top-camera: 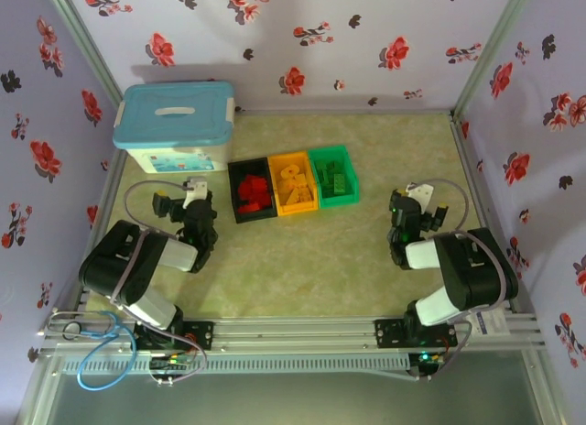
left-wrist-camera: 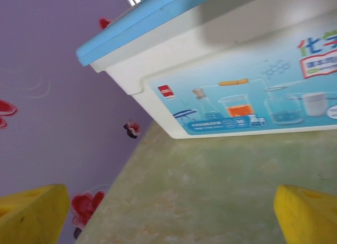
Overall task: Sort the legos into containers by color
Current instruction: Reset both arms
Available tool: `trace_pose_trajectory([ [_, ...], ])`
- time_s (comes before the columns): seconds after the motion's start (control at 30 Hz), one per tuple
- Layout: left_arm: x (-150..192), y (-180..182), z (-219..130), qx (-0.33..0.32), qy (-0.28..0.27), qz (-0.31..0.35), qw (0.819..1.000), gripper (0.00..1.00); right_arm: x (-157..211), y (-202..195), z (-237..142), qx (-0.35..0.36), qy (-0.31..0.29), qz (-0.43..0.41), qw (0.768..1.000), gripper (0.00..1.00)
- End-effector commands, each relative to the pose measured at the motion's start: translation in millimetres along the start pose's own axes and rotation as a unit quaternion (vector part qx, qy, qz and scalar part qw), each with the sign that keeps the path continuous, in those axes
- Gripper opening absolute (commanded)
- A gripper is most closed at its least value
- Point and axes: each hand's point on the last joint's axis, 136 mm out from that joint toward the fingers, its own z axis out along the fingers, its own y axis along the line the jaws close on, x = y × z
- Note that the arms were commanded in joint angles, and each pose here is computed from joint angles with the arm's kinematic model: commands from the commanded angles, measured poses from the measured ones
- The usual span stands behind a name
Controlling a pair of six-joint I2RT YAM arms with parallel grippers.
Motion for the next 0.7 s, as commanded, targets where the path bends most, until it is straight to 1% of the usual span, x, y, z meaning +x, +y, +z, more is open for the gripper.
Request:
trace_pose_trajectory([
  [0.0, -12, 18, 5, -0.022, -0.027, -0.041, 0.999, 1.0, -20, 6, -2, -0.02, -0.04, 0.014, 0.999, 0.99],
  [0.1, -11, 30, 6, -0.034, -0.026, -0.067, 0.997, 1.0, -20, 9, -6, -0.038, -0.047, 0.016, 0.998, 0.99],
  [0.17, 0, 37, 1, -0.03, -0.023, -0.079, 0.996, 1.0, -19, 11, -7, -0.046, -0.054, 0.015, 0.997, 0.99],
  [0.27, 9, 58, -2, -0.04, -0.024, -0.13, 0.99, 1.0, -18, 11, -8, -0.049, -0.051, 0.015, 0.997, 0.99],
  [0.33, 19, 75, -5, -0.054, -0.022, -0.173, 0.983, 1.0, -18, 11, -8, -0.049, -0.051, 0.015, 0.997, 0.99],
  [0.37, 24, 82, -7, -0.062, -0.021, -0.197, 0.978, 1.0, -18, 11, -8, -0.049, -0.052, 0.016, 0.997, 1.0],
  [0.4, 34, 89, -11, -0.065, -0.018, -0.238, 0.969, 1.0, -18, 11, -8, -0.049, -0.052, 0.015, 0.997, 0.99],
  [0.43, 49, 95, -11, -0.054, -0.015, -0.299, 0.953, 1.0, -19, 11, -8, -0.048, -0.053, 0.016, 0.997, 0.99],
  [0.47, 58, 101, -11, -0.061, -0.009, -0.32, 0.945, 1.0, -18, 11, -8, -0.049, -0.052, 0.016, 0.997, 0.99],
  [0.5, 69, 111, -8, -0.09, 0.002, -0.34, 0.936, 1.0, -19, 11, -8, -0.049, -0.053, 0.017, 0.997, 0.99],
  [0.53, 77, 112, -5, -0.096, 0.011, -0.354, 0.93, 1.0, -18, 11, -9, -0.049, -0.053, 0.015, 0.997, 0.99],
  [0.57, 78, 111, 1, -0.1, 0.016, -0.35, 0.931, 1.0, -18, 11, -8, -0.05, -0.053, 0.016, 0.997, 0.99],
  [0.6, 71, 108, 5, -0.093, 0.011, -0.341, 0.936, 1.0, -18, 11, -9, -0.049, -0.053, 0.016, 0.997, 0.99],
  [0.67, 65, 96, 8, -0.054, 0.01, -0.323, 0.945, 1.0, -18, 11, -8, -0.049, -0.053, 0.016, 0.997, 0.99],
])
